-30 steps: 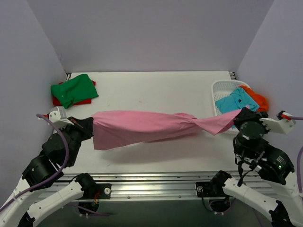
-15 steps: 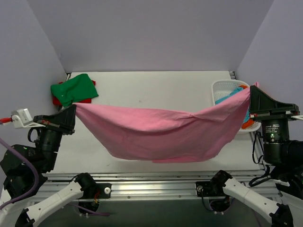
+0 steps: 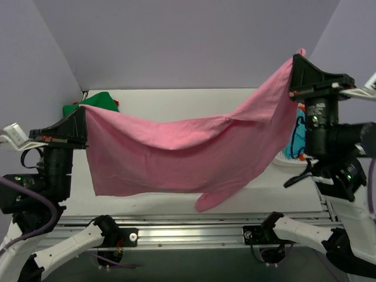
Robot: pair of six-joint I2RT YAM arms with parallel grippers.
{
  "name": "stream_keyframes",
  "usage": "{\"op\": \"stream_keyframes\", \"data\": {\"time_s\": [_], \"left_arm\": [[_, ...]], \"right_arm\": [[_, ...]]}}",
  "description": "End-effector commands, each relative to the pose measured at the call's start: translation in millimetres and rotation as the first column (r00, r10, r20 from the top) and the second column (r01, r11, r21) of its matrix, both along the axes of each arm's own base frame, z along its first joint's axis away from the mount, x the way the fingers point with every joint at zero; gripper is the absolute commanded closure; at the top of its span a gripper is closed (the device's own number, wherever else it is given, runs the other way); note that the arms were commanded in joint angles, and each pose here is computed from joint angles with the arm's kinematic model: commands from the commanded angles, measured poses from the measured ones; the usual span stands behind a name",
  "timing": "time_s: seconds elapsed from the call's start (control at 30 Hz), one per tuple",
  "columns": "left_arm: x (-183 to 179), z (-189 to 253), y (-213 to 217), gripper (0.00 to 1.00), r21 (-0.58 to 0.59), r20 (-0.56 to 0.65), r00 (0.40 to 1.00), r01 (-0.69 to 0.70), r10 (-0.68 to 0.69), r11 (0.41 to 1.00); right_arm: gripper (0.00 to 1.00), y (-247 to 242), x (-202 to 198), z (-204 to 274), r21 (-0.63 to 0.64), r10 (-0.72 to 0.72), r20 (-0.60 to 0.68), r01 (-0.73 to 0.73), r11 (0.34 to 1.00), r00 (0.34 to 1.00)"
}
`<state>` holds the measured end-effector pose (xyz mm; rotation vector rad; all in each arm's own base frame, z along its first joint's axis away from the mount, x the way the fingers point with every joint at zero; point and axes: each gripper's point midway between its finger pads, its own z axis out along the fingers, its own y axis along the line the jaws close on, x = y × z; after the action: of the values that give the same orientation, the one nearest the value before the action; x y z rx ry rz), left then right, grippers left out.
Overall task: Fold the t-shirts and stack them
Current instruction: Flatten the tshirt out
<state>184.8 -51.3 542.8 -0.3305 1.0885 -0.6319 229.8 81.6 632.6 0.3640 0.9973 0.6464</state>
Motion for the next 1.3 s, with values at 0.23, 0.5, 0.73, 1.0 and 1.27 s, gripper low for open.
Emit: {"op": "stream_keyframes", "data": {"time_s": [0.23,0.5,0.73,1.0,1.27], "left_arm": [[191,-100,-50,0.98,0.209,-0.227,0.949,-0.171,0.218,0.963],[389,-287,-5,0.98,0.337,-0.605,0.727,-0.137,0.326,0.931],[448,-320,23,0.91,0.293,-0.648,0.703,-0.125,0.293,0.948],[430,-284,52,0.06,0.243,-0.619,0.723,-0.195,0.307,0.95],[367,-231,39,0.06,0.191,-0.538,0.788,-0.232,0.299,0.954]], "right_arm": [[1.0,24,244,-172,-0.282,-0.397,-0.371,0.306,0.909,0.839],[1.0,1,391,-371,-0.432,-0.511,-0.623,0.284,0.856,0.592],[0.64,9,432,-390,-0.416,-0.487,-0.596,0.273,0.867,0.638],[0.0,17,415,-342,-0.395,-0.482,-0.546,0.297,0.87,0.685],[0.0,26,362,-310,-0.284,-0.391,-0.541,0.275,0.918,0.745]]}}
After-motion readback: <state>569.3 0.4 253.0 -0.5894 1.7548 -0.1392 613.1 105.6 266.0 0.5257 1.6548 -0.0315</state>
